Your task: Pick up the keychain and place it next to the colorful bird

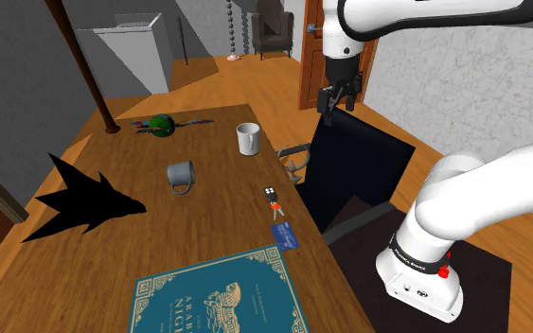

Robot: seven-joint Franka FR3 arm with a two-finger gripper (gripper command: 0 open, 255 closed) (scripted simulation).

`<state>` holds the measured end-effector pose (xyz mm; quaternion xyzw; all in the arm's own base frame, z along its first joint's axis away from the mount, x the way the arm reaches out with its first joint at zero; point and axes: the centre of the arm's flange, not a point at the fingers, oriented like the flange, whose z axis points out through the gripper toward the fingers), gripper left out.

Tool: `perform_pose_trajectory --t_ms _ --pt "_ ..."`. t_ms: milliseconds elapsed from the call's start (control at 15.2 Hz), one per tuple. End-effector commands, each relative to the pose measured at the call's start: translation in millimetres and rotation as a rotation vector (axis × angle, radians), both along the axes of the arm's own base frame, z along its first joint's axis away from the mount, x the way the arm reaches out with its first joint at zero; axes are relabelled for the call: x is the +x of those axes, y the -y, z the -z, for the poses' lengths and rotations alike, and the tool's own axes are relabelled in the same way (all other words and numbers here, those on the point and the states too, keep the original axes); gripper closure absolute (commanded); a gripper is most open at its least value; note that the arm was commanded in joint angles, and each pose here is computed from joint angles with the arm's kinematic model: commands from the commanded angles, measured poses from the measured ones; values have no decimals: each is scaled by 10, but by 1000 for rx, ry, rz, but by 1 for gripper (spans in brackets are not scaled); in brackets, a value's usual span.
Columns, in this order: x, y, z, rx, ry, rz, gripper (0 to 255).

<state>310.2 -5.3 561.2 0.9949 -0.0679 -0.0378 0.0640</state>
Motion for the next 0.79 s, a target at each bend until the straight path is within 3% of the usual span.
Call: perform_pose_trajectory --t_ms 0,726 --pt "0 0 0 0 0 0 0" --pt "252 -894 1016 36 77 139 0"
